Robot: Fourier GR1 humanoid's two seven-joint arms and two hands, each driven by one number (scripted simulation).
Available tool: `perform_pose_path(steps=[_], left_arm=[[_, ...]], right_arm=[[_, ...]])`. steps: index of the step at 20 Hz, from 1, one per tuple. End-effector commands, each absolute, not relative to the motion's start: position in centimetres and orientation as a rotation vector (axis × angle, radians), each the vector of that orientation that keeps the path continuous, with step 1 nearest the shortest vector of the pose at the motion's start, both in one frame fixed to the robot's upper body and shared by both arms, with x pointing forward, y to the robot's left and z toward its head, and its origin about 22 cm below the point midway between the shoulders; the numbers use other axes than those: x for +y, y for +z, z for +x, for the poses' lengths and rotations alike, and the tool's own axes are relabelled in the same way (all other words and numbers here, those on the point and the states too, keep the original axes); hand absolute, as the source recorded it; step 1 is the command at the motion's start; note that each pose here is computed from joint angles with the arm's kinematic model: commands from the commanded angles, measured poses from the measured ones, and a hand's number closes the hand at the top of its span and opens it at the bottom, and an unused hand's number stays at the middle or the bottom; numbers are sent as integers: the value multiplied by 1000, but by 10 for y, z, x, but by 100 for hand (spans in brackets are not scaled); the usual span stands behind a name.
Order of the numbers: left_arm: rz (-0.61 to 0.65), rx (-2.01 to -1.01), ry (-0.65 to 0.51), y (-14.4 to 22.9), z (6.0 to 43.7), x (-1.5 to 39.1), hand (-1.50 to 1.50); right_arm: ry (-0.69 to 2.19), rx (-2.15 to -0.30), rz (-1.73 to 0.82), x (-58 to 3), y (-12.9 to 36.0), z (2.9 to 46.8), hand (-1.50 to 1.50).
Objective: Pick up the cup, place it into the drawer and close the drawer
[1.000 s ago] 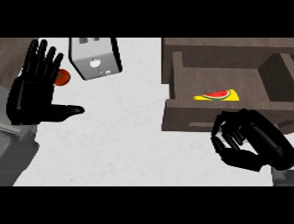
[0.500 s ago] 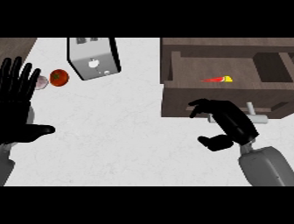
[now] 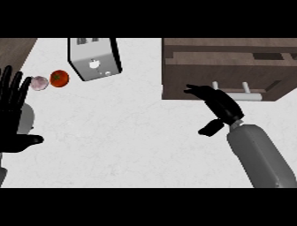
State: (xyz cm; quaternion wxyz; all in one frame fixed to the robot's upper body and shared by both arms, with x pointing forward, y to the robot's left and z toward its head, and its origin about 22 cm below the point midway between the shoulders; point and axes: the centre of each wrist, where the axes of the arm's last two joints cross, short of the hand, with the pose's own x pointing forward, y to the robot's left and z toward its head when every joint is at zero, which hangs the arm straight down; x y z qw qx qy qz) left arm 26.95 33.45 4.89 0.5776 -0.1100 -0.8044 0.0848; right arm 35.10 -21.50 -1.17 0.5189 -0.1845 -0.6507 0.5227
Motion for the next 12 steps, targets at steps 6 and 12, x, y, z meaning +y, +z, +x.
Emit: perform_pose_path(steps=[6,12], left_arm=[[-286,-1867,214,36,254,340,-150],[-314,-1883,177,48,263,360,-150]], right_arm=[[1188,-1542,-369,-247,-10,398,-150],[1184,-1495,-403,-272,16,419,-150]])
